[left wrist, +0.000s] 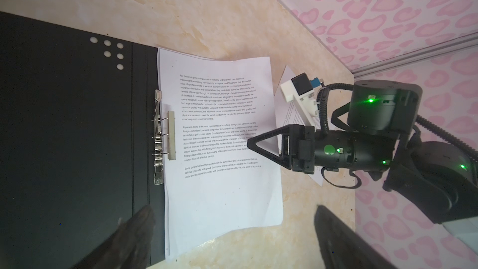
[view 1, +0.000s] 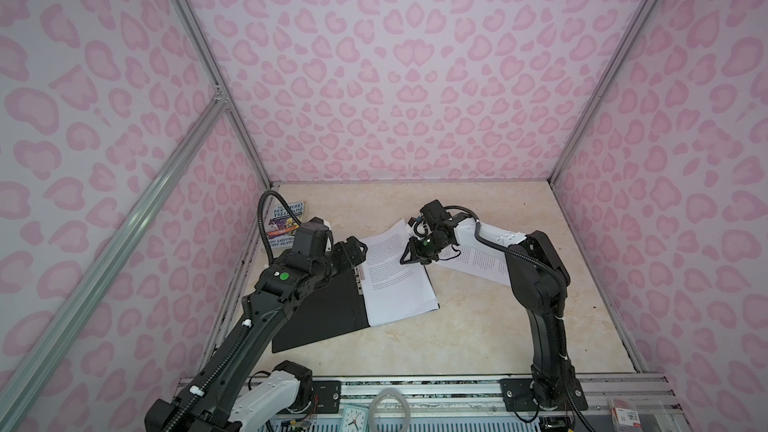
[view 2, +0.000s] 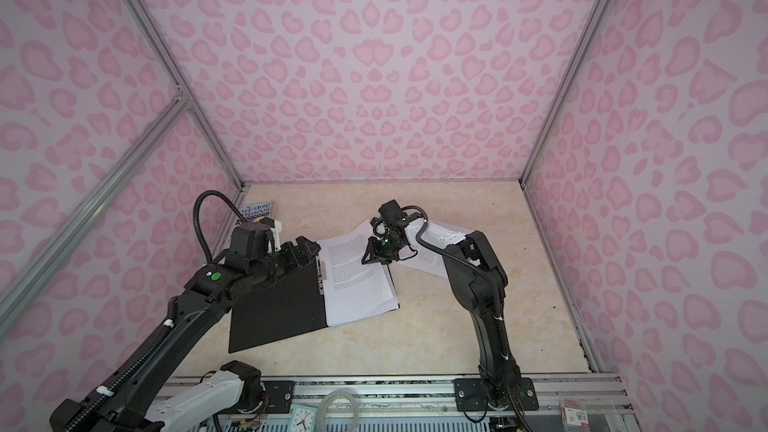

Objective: Put the files into the folder

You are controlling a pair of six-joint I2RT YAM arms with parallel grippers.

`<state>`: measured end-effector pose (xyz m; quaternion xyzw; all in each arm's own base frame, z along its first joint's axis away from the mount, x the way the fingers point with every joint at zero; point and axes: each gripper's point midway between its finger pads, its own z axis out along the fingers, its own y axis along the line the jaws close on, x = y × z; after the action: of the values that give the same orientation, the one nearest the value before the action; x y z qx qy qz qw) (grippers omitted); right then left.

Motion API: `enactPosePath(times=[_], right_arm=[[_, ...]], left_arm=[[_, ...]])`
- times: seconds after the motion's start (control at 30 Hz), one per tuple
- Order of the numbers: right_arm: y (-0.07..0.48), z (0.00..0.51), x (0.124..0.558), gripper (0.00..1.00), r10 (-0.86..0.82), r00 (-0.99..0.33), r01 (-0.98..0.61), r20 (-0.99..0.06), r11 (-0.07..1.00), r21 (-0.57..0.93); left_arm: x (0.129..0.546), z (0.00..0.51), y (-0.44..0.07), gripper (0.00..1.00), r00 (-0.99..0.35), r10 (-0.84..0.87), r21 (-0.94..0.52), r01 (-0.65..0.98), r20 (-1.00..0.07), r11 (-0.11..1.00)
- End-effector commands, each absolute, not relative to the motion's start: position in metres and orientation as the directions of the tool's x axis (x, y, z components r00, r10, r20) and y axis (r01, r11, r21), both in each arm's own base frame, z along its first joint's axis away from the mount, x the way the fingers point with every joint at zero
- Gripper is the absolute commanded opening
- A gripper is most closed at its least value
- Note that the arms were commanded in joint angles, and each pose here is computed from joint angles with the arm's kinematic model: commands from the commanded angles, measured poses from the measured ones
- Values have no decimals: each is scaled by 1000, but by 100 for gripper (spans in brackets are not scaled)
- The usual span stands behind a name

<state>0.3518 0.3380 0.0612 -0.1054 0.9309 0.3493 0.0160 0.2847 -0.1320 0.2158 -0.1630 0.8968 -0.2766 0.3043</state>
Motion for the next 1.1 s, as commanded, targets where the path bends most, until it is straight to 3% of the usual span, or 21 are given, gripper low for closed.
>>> enactPosePath(times=[0.0,0.27,0.5,0.67,1.07], right_arm=[[334,60,350,35,-191,-976,-214,-105,747,629],[311,57,354,53,-164,-981,-194,-103,810,554],[225,64,373,71,9,-993,-42,-121,909,415],[187,61,393,72,116,-986,62,-116,916,396],[236,42,433,73,115,-987,52,-108,883,467]], left_arm=[[290,221,-133,97,-748,-466,-605,-108,-473,789],[290,224,-133,97,-743,-465,-605,-103,-481,789],[290,227,-132,97,-737,-458,-600,-91,-496,795],[293,224,-137,97,-753,-453,-608,-88,-477,789],[307,226,-155,97,-785,-443,-648,-70,-434,759]])
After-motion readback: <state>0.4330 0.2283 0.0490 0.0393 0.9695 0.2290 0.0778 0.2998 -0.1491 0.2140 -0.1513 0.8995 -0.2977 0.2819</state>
